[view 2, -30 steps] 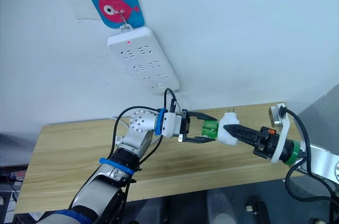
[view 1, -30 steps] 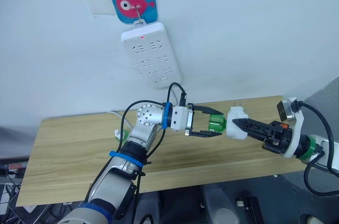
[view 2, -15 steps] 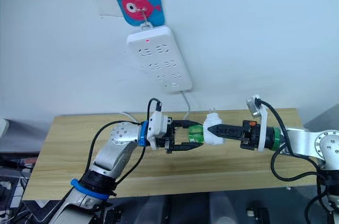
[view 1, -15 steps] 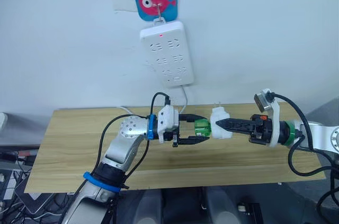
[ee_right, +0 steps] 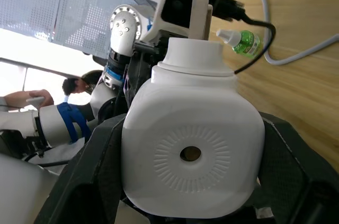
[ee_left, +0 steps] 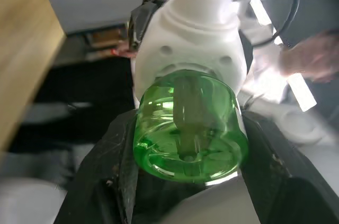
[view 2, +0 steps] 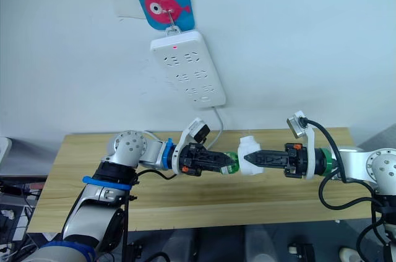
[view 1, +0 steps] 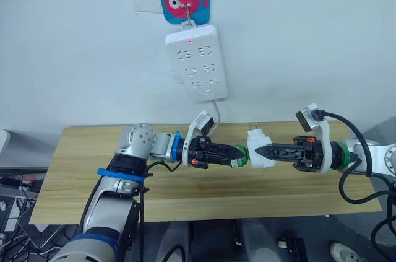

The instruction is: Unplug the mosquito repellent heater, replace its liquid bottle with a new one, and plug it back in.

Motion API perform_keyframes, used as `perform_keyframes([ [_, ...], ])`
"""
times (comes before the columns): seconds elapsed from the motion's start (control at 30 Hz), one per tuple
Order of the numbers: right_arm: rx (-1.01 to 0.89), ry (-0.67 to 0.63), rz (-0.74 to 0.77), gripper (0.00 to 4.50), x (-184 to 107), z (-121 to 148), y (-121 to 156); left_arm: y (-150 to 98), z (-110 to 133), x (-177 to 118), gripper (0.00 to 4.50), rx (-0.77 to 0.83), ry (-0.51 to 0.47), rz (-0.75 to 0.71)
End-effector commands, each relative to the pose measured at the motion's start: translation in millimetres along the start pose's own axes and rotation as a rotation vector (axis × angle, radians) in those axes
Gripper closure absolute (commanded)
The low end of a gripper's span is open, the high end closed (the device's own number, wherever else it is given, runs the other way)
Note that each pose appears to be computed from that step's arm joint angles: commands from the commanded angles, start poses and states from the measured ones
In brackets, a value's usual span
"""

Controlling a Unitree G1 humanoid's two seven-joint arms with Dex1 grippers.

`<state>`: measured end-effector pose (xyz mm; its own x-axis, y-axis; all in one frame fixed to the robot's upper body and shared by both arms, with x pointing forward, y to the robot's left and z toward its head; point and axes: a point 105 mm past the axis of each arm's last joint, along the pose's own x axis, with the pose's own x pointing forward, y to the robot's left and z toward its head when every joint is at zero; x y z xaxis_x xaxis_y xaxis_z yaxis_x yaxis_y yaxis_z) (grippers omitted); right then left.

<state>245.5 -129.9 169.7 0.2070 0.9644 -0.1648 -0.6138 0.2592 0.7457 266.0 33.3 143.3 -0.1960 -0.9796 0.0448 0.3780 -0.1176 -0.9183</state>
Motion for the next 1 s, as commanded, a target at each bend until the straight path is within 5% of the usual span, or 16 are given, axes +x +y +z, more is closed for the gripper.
perform_keyframes([
  [0.03,-0.002,0.0,0.003,1.48,-1.3,3.0,4.9,-3.3,10.8,-5.6,1.47,0.093,-0.032,0.039],
  [0.2,0.025,-0.04,-0.005,1.48,-5.1,8.1,3.9,-7.0,25.9,-15.2,0.07,0.282,-0.04,0.108],
  [0.37,0.048,-0.071,-0.016,1.48,-8.6,10.1,3.3,-17.3,38.3,-25.3,0.02,0.515,-0.024,0.153],
  [0.63,0.152,-0.216,-0.066,1.48,-25.8,27.5,-9.0,-33.9,36.4,-25.0,0.02,1.592,0.072,0.2],
  [1.0,0.177,-0.234,-0.043,1.48,-29.8,29.3,-9.3,-29.2,26.6,-8.7,0.02,2.211,-0.033,0.125],
])
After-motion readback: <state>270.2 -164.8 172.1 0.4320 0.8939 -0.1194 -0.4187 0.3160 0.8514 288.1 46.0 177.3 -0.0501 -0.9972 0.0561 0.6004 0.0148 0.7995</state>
